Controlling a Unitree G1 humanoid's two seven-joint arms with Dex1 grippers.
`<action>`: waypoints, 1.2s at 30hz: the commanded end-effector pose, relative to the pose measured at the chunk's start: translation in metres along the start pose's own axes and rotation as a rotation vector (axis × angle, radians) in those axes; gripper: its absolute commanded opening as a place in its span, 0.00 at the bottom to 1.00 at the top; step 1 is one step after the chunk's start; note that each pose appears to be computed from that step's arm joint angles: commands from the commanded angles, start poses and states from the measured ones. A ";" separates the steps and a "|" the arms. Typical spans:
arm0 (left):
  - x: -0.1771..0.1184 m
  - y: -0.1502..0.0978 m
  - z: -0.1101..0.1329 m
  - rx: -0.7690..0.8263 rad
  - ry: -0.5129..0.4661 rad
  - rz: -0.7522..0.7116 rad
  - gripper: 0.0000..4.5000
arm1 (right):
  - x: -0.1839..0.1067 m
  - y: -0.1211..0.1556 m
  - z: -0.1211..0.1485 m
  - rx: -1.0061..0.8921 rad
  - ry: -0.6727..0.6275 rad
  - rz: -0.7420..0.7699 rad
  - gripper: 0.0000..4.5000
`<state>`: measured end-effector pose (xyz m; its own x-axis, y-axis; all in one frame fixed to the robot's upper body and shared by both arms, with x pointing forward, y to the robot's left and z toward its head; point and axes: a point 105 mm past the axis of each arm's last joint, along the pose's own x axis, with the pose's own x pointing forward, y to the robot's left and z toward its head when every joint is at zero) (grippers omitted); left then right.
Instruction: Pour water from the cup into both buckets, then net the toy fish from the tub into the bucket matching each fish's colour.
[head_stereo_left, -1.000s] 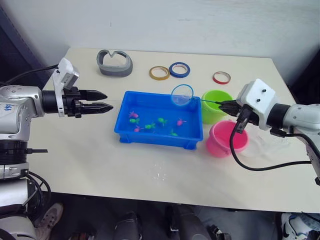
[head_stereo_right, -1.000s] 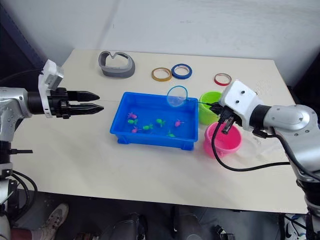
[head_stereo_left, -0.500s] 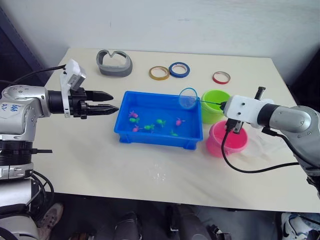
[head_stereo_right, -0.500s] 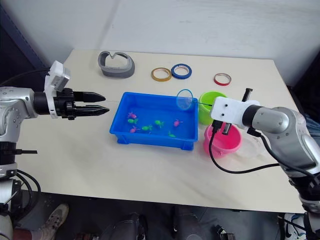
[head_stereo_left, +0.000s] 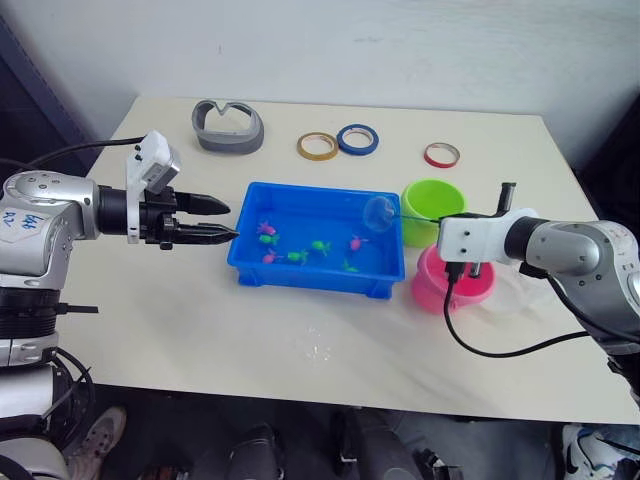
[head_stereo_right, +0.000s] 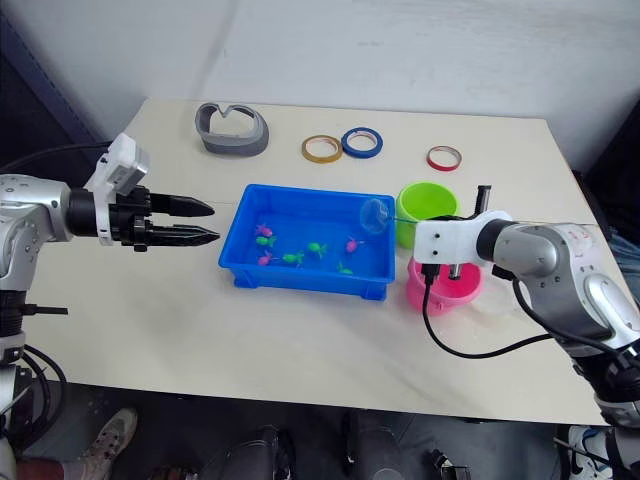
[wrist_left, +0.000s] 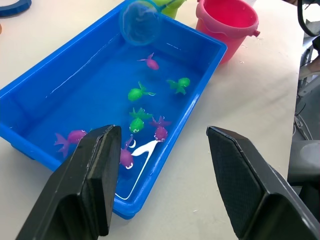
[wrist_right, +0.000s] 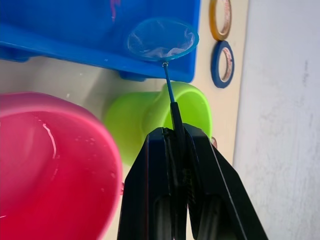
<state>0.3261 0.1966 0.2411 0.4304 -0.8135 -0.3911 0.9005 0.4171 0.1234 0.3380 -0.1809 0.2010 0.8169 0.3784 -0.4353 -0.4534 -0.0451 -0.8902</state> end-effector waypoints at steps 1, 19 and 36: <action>-0.004 -0.002 0.009 0.038 -0.013 0.011 0.67 | -0.004 -0.001 0.009 -0.048 -0.013 -0.004 0.00; -0.004 -0.001 0.011 0.039 -0.021 0.020 0.67 | 0.006 0.040 0.028 0.605 -0.122 0.096 0.00; -0.006 0.000 0.011 0.037 -0.032 0.038 0.67 | -0.006 0.037 0.031 0.965 -0.121 0.234 0.00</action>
<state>0.3269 0.1951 0.2432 0.4473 -0.8091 -0.3811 0.8927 0.4303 0.1340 0.3095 -0.1603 0.1611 0.6540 0.5282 -0.5415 -0.7205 0.6530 -0.2333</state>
